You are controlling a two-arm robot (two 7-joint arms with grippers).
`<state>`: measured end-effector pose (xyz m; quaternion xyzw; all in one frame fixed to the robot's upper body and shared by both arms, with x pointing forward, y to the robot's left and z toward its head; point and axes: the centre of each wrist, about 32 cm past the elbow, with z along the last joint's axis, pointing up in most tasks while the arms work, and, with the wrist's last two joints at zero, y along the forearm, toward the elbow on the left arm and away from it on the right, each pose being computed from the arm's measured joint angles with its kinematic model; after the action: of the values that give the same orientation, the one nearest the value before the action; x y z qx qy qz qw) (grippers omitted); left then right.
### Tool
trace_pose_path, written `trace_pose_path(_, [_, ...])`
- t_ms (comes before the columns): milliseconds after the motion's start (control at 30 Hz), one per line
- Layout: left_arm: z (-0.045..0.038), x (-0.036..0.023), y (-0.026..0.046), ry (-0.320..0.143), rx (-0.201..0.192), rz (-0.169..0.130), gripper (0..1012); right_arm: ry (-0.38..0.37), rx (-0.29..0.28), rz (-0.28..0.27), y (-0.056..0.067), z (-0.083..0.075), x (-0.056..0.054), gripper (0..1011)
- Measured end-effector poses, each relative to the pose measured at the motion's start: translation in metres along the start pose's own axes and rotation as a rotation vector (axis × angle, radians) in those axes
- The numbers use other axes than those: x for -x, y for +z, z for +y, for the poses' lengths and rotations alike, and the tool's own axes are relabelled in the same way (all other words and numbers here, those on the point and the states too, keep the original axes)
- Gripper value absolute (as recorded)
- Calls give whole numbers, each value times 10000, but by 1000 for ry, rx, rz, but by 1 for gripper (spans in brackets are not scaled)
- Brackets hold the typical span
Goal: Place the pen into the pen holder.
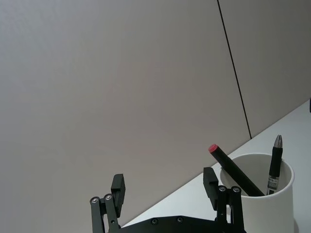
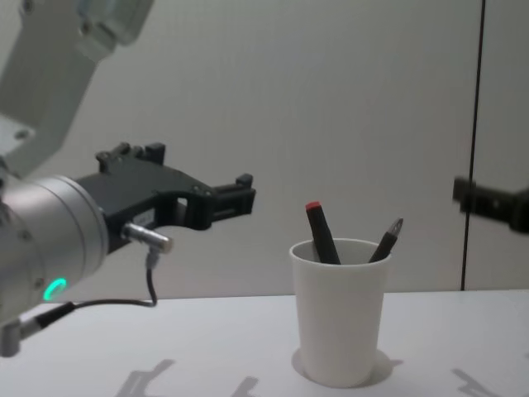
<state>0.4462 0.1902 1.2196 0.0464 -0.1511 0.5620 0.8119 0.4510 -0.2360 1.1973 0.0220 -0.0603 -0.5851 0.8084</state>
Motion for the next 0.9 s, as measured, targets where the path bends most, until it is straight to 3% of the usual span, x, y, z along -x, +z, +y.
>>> trace_pose_path(167, [-115, -43, -77, -26, 5, 19, 1001, 19, 36, 24, -59, -68, 15, 1001])
trace_pose_path(500, [-334, -150, -228, -69, 9, 57, 1001, 23, 45, 30, -73, -85, 20, 1001])
trace_pose_path(900, [-378, -174, -255, -77, 12, 64, 1001, 23, 45, 31, -74, -85, 20, 1001])
